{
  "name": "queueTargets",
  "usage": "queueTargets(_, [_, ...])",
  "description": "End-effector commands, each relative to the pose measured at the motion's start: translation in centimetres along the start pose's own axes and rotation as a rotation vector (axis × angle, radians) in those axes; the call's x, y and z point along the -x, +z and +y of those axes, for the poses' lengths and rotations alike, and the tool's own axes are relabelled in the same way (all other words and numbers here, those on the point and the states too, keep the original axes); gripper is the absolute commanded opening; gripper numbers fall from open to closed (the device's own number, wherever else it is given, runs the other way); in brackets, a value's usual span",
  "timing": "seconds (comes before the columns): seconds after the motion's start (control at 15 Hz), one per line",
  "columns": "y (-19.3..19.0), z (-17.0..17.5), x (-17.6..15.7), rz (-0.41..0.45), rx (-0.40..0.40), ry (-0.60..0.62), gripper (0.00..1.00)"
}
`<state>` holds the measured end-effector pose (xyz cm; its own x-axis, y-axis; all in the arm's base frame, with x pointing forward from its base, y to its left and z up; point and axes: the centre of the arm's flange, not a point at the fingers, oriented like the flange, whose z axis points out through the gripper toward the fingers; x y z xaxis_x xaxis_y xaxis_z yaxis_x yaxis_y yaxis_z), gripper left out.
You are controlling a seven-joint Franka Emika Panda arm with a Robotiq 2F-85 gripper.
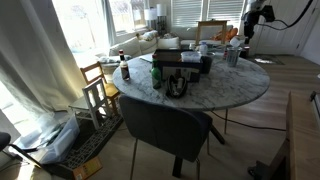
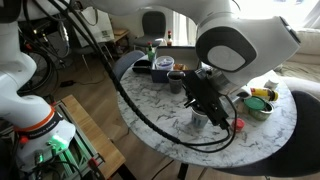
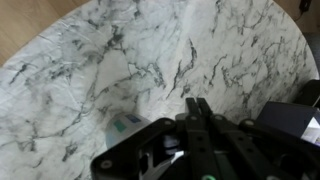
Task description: Use the clear measuring cup to scoop some contents from the silver cup on the left and place them in the silver cup on the right.
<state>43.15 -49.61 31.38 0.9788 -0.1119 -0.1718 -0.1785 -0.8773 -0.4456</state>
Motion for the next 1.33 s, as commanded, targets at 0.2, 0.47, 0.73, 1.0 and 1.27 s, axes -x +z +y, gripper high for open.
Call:
queueTargets(0.2, [-0.1, -0.7, -1.0, -0.01, -0.005, -0.022, 0.01])
queueTargets(0.47, [-0.4, -6.2, -1.4, -0.074, 0.185, 0.002, 0.01])
queueTargets(0.73, [0.5, -13.3, -2.2, -0.156, 0.368, 0.044, 0.01])
queueTargets(1.0, [3.6, -19.8, -2.6, -0.223, 0.545, 0.127, 0.01])
queueTargets(1.27, [7.8, -23.2, -2.9, -0.2, 0.695, 0.274, 0.01])
